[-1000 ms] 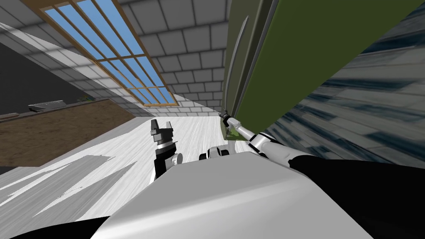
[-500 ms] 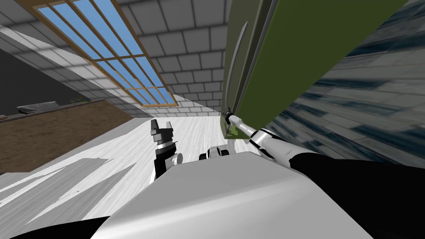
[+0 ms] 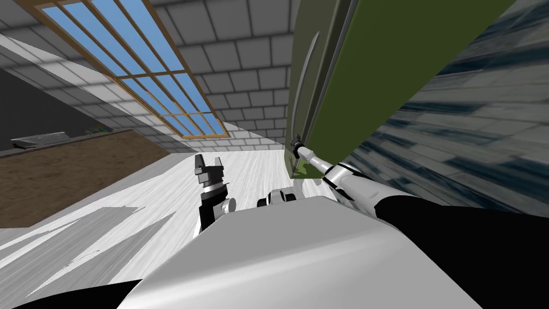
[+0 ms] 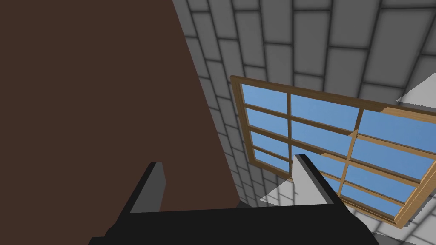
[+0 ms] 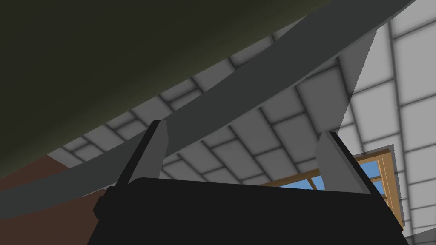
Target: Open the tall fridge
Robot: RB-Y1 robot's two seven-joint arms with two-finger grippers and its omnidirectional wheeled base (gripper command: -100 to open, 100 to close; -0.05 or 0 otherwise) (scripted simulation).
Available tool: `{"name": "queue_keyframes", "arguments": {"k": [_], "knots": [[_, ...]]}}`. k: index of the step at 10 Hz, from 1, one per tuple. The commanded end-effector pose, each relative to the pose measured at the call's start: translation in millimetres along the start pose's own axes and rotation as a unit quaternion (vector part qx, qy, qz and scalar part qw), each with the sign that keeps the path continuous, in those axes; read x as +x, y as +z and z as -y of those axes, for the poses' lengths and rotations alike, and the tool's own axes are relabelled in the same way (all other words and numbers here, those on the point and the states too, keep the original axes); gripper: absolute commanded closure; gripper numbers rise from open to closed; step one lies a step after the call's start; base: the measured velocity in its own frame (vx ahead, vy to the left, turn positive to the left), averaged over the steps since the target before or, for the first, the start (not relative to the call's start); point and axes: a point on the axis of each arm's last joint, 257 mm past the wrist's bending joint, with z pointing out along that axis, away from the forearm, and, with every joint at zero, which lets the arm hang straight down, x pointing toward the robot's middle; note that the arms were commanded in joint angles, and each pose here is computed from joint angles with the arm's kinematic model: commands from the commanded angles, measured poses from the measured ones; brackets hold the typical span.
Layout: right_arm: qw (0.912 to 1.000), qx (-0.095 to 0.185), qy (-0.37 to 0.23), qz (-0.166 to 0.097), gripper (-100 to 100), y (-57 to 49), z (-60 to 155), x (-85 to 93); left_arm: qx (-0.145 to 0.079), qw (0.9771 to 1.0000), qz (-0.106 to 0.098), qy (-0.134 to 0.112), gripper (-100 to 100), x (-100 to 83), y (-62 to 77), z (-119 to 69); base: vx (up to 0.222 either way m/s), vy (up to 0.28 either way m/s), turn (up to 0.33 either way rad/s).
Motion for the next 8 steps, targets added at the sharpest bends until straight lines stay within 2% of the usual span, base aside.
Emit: {"name": "queue_keyframes", "arguments": {"k": [1,2,4,6,8], "knots": [[0.9996,0.018,-0.001,-0.022,100,3.0,13.4,15.7,0.000,1.0000,0.000,0.000,0,0.0,0.0,0.0,0.016,0.154,0.113],[0.9996,0.018,-0.001,-0.022,100,3.0,13.4,15.7,0.000,1.0000,0.000,0.000,0,0.1,0.0,0.0,0.067,0.193,0.064],[0.9964,0.052,-0.004,-0.066,100,5.8,39.1,47.5,0.000,1.0000,0.000,0.000,0,0.1,0.0,0.0,0.113,0.286,0.135],[0.9964,0.052,-0.004,-0.066,100,5.8,39.1,47.5,0.000,1.0000,0.000,0.000,0,0.1,0.0,0.0,0.097,0.207,0.032],[0.9902,0.084,-0.006,-0.112,100,4.5,63.1,79.4,0.000,1.0000,0.000,0.000,0,0.1,0.0,0.0,0.117,0.201,0.140]]}}
